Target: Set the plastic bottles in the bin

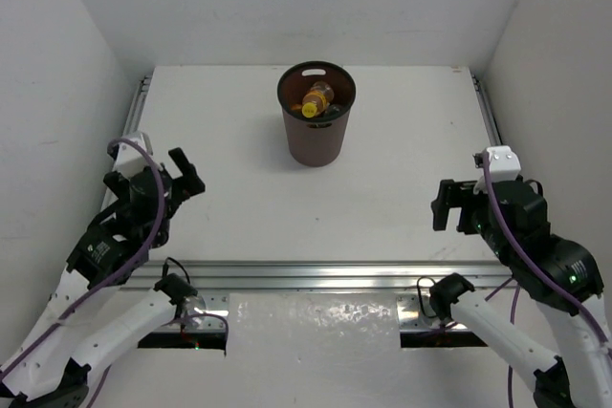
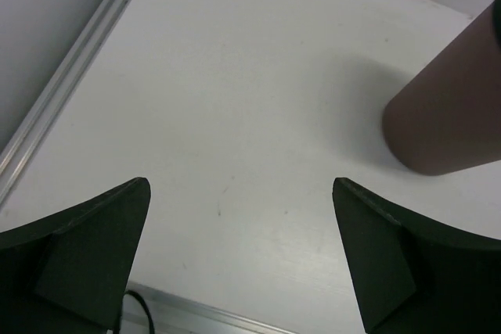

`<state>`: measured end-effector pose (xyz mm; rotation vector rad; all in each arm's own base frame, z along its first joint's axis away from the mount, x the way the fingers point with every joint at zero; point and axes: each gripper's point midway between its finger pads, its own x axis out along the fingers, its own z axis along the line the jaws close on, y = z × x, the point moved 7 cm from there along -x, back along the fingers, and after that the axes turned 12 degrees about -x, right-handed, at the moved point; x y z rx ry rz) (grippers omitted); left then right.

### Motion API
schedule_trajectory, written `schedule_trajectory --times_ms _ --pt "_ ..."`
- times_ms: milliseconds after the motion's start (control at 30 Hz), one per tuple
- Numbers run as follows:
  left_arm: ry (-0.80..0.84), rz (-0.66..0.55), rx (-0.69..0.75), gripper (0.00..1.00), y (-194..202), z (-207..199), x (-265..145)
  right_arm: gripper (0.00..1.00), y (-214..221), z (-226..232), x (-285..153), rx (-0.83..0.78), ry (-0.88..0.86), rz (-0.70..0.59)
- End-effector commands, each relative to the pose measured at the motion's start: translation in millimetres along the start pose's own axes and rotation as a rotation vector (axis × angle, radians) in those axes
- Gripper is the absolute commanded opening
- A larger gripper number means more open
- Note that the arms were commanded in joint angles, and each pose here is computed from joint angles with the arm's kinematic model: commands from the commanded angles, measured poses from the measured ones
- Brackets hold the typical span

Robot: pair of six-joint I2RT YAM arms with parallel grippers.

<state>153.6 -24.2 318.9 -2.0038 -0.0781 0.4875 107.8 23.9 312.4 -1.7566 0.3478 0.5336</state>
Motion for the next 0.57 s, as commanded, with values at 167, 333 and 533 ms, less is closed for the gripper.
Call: schedule_trajectory --times_ms 167,333,533 --pt "0.037 -0.063 -0.058 1.00 0 29 -20 0.99 25 -10 -7 0.026 0.071 -0.048" --pt "0.118 -0.065 -0.058 1.00 -1 28 -25 0.99 37 -9 -4 0.037 0.074 -0.047" --pt "0.118 -0.049 -0.046 1.00 1 25 -23 0.99 38 -9 -6 0.043 0.066 -0.060"
